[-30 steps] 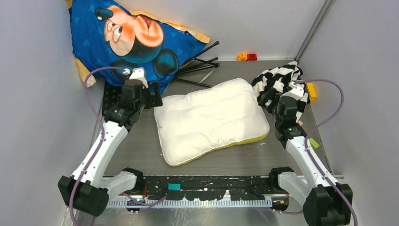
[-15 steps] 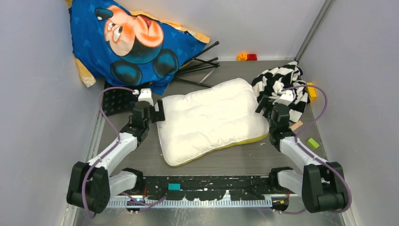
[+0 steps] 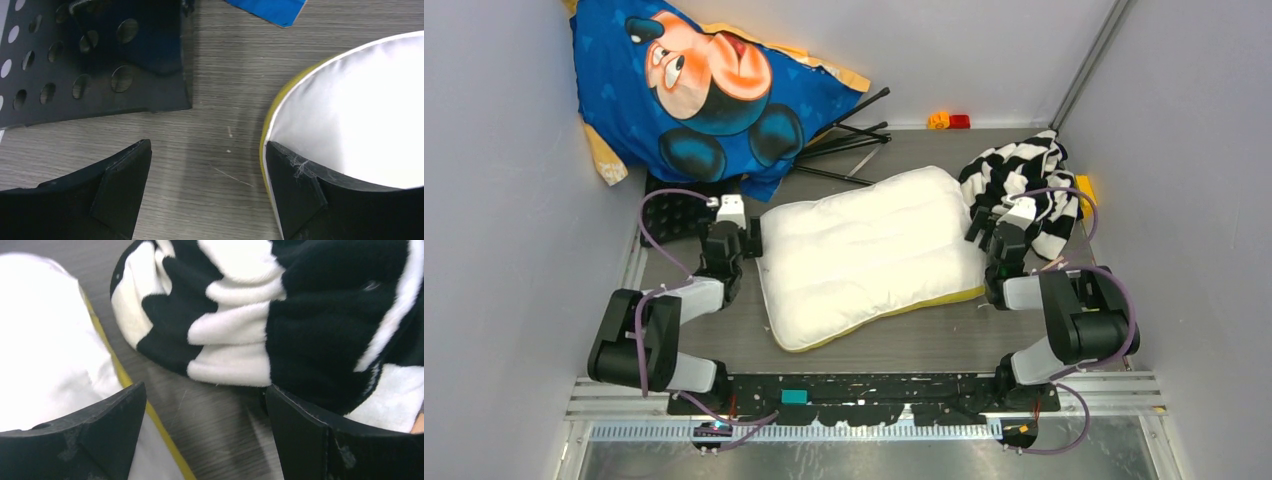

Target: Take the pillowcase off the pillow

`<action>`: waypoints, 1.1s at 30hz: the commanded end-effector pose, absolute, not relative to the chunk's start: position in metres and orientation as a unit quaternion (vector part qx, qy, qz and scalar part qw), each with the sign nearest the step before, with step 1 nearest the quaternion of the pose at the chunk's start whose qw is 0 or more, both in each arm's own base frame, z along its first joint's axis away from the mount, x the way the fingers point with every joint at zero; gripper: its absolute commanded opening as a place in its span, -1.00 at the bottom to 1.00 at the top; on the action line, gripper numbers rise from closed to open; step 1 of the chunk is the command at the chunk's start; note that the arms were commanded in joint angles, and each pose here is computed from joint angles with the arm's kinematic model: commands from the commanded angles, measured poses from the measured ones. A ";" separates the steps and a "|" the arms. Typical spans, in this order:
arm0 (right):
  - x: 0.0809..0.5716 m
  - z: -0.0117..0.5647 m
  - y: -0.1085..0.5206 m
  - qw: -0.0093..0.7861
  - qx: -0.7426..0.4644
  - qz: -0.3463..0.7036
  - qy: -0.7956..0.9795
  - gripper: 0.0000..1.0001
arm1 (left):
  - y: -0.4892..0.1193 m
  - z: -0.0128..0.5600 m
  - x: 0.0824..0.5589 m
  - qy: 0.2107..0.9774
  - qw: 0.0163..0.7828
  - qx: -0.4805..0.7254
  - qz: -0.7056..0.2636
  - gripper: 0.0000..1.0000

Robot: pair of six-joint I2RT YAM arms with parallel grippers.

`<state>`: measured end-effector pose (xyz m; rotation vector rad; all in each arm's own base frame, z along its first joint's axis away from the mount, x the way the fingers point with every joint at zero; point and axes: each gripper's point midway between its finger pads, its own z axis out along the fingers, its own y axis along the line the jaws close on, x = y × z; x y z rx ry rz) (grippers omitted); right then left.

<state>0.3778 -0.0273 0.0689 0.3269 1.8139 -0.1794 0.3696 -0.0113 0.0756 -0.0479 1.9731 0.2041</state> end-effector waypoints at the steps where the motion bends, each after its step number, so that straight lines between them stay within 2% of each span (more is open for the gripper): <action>1: 0.383 0.075 -0.041 0.630 0.156 -0.086 0.756 0.88 | -0.006 0.097 0.385 0.791 0.605 -0.003 0.092 0.73; 6: 0.383 0.074 -0.041 0.623 0.158 -0.084 0.762 0.85 | 0.009 0.079 0.391 0.770 0.631 -0.029 0.091 0.77; 10: 0.382 0.074 -0.041 0.624 0.158 -0.085 0.760 0.86 | 0.009 0.075 0.389 0.780 0.620 -0.035 0.080 0.76; 11: 0.383 0.074 -0.041 0.625 0.158 -0.084 0.760 0.86 | 0.009 0.077 0.390 0.775 0.626 -0.035 0.081 0.97; 12: 0.383 0.075 -0.041 0.628 0.158 -0.084 0.757 0.86 | 0.008 0.074 0.389 0.782 0.618 -0.033 0.078 0.99; 33: 0.383 0.075 -0.041 0.627 0.158 -0.083 0.758 0.87 | 0.001 0.074 0.391 0.783 0.618 -0.015 0.068 1.00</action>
